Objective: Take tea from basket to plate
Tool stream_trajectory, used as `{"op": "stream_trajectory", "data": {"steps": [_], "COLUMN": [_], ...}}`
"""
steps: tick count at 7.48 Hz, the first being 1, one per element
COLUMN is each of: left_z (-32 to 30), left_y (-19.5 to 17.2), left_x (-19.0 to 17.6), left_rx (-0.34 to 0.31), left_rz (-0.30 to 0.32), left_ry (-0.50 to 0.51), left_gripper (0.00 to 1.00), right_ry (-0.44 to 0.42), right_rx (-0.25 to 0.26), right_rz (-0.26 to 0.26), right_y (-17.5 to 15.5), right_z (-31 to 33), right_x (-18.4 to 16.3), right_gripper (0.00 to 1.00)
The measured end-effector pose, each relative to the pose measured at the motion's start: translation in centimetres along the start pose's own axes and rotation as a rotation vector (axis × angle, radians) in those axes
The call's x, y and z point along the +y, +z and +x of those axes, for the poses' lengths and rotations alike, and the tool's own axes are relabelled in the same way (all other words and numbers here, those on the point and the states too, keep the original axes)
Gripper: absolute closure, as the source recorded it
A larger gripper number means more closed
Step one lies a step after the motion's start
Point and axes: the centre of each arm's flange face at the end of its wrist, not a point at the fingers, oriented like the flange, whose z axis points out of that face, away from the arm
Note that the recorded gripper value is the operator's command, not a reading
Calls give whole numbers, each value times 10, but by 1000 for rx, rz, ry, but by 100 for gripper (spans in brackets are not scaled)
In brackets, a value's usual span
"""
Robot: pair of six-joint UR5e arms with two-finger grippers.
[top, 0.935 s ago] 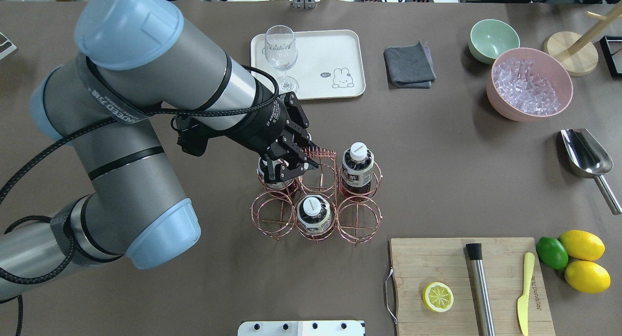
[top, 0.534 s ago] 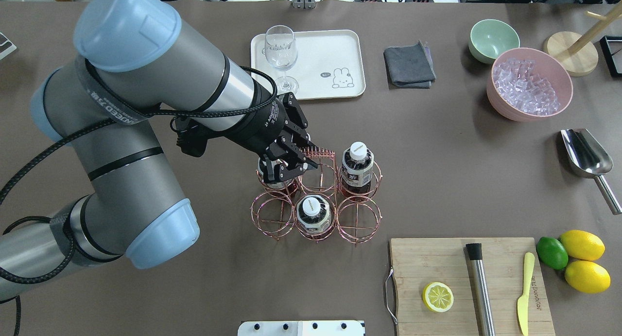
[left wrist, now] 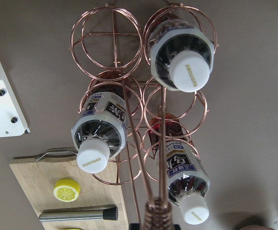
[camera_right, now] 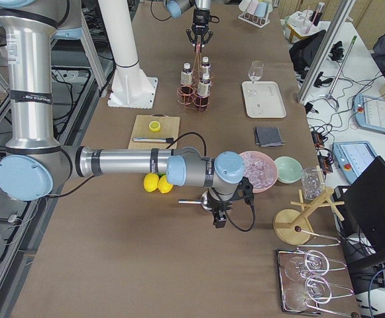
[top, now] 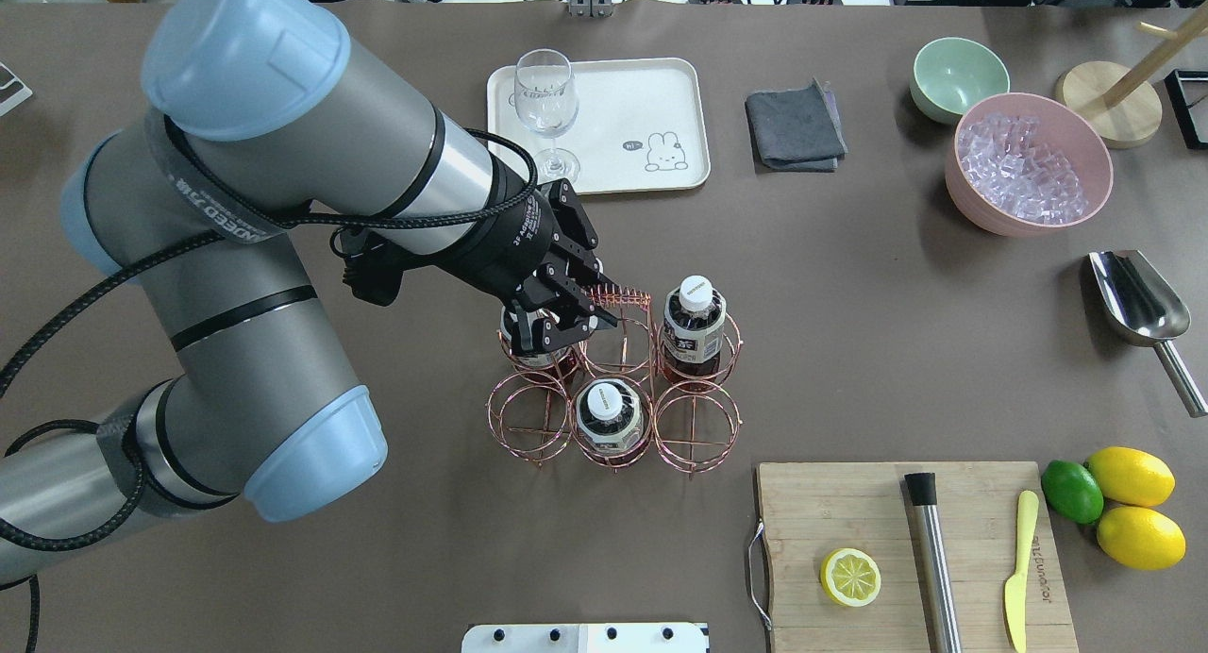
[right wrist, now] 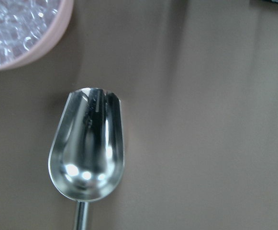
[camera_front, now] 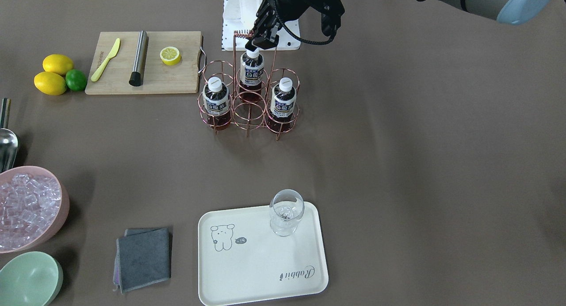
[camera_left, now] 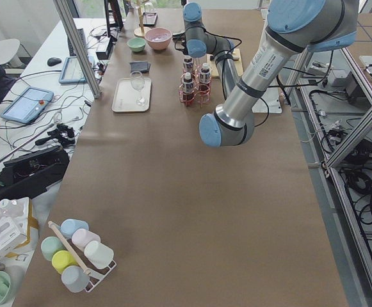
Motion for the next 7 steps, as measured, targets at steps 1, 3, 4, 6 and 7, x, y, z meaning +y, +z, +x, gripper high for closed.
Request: {"op": "stream_trajectory", "data": {"steps": [1, 3, 4, 6, 7], "left_z": [0, -1, -1, -1, 0], "left_y": [0, 0, 0, 0, 0], "left_x": [0, -2, -2, -3, -3], "left_rx": [0, -1, -1, -2, -2], "left_rz": [0, 0, 0, 1, 1], "left_ry": [0, -1, -1, -2, -2], "left_gripper": [100, 100, 100, 100, 100], "right_ry": [29, 76, 98, 185, 258], "right_rx": [10, 7, -2, -41, -70], "right_rz": [10, 25, 33, 44, 42], "right_y": [-5, -10, -13, -17, -19], "right_z": [-35, -103, -140, -224, -275], "right_x": [-23, -63, -76, -99, -108], "right_gripper": [0, 1, 2, 2, 1]}}
